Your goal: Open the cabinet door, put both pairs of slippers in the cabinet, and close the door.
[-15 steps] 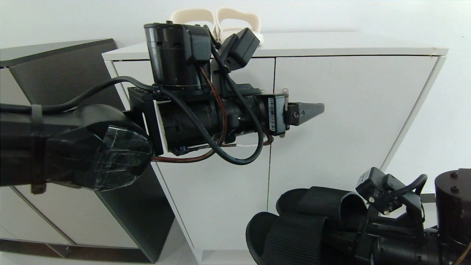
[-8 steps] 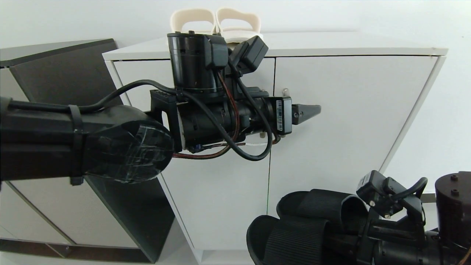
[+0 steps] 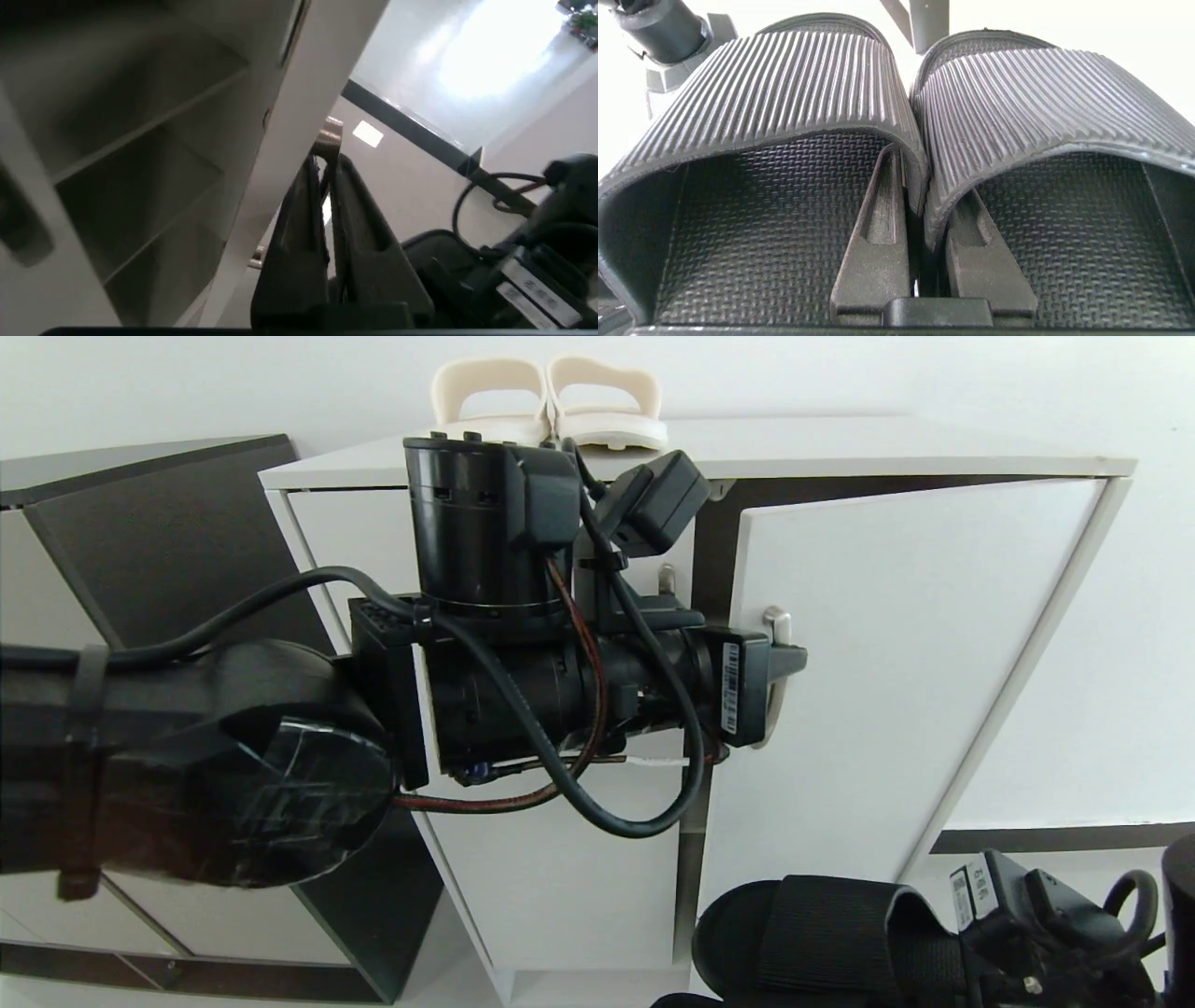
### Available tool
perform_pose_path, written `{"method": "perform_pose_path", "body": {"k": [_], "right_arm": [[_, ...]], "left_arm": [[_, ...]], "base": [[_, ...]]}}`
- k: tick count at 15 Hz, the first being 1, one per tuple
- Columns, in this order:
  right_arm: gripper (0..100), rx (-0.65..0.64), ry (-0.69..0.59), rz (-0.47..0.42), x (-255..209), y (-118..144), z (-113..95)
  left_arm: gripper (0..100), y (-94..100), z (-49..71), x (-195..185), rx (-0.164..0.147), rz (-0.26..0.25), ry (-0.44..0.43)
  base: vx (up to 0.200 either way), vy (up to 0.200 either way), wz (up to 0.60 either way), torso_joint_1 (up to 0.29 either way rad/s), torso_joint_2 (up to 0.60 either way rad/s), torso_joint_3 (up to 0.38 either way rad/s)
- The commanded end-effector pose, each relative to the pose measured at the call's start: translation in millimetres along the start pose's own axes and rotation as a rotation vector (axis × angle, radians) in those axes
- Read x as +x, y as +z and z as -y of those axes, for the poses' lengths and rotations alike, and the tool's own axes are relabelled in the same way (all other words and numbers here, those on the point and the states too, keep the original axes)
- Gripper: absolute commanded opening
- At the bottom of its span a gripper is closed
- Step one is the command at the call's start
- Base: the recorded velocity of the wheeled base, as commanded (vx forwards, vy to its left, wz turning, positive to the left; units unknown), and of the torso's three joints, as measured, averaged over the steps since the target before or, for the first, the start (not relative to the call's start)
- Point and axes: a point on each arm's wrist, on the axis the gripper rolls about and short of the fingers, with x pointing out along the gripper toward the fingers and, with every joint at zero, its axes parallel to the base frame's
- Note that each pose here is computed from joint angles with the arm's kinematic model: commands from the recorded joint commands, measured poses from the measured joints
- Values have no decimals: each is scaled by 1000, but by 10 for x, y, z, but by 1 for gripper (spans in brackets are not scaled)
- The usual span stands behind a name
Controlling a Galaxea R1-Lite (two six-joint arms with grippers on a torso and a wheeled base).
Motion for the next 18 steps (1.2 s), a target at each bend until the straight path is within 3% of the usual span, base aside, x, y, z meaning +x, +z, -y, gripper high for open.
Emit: {"method": "perform_pose_path", "body": {"k": [1, 7, 9, 13, 14, 16, 18], "right_arm": [[0, -1, 1, 0, -10, -10, -5], [0, 0, 5, -14, 16, -24, -4], [0, 1, 7, -21, 29, -34, -4], [0, 2, 10, -32, 56, -43, -5], [0, 3, 8, -35, 59, -46, -4], [0, 1, 14, -40, 62, -48, -17], [0, 5, 15, -58, 44, -54, -25]], "left_arm": [[0, 35, 71, -84, 3, 13, -13], [0, 29, 262, -598, 8, 29, -31], [0, 55, 264, -759, 0, 47, -23], [0, 125, -15, -489, -44, 58, 40], [0, 146, -78, -332, -55, 86, 39], [0, 128, -163, -124, -45, 126, 36], [0, 96, -222, 19, -47, 125, 57]], "base": [[0, 0, 0, 0, 0, 0], [0, 0, 0, 0, 0, 0], [0, 0, 0, 0, 0, 0], [0, 0, 0, 0, 0, 0], [0, 0, 0, 0, 0, 0], [0, 0, 0, 0, 0, 0], [0, 0, 0, 0, 0, 0]]}}
